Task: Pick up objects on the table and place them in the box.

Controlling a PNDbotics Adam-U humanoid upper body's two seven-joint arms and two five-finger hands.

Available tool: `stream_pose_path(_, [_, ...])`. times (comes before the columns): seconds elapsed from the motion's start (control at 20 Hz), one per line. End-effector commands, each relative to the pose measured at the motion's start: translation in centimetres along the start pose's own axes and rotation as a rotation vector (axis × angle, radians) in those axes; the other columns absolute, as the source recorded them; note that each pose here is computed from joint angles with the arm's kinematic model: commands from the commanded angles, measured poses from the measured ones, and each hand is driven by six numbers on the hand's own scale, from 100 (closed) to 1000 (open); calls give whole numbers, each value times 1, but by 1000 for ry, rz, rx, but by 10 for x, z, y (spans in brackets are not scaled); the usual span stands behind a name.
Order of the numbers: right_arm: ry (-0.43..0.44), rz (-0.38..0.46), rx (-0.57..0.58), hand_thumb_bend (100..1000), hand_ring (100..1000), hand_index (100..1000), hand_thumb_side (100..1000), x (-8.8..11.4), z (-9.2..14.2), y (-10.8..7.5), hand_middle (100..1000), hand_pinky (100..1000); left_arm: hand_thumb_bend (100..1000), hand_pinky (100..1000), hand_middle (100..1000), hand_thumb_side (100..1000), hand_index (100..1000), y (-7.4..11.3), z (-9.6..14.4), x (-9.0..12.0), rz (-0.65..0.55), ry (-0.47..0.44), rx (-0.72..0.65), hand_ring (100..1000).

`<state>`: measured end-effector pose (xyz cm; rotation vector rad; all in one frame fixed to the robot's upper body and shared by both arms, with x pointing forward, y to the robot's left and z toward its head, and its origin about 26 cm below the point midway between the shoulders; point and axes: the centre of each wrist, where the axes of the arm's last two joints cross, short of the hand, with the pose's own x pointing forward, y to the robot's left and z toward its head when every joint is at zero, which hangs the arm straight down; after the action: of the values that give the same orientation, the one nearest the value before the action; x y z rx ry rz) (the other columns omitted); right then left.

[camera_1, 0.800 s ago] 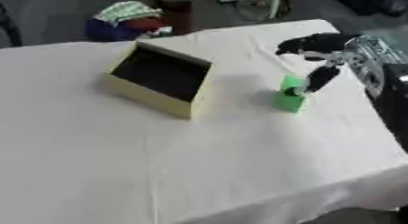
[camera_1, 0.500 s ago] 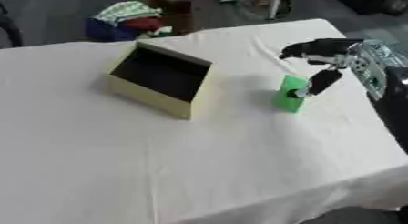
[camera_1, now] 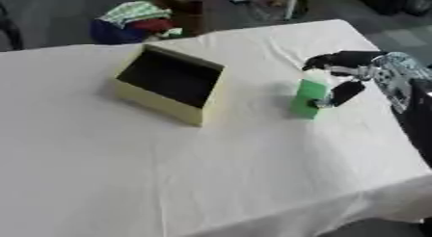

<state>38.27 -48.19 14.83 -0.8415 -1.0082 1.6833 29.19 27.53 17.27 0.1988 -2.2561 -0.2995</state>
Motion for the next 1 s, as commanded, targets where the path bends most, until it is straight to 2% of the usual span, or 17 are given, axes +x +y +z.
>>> stream_pose_path(0.05, [40,-12,-6,397,983,1000,684,-11,9,-4,986,867,100,717,538,759,815,5,-4,7,-19,-28,-3,554])
stream_pose_path(0.65, [71,-84,13,343,970,1000,678,-14,3,18,925,854,100,717,538,761,815,5,-4,7,-14,-27,-1,554])
stream_pose_path(0.8, [69,-93,0,307,945,1000,600,-15,2,21,833,838,100,717,538,761,815,5,-4,7,-13,-27,0,554])
stream_pose_path(1.0, [51,-99,-73,198,880,993,425,-14,2,18,599,785,100,718,538,761,815,5,-4,7,-13,-27,-2,554])
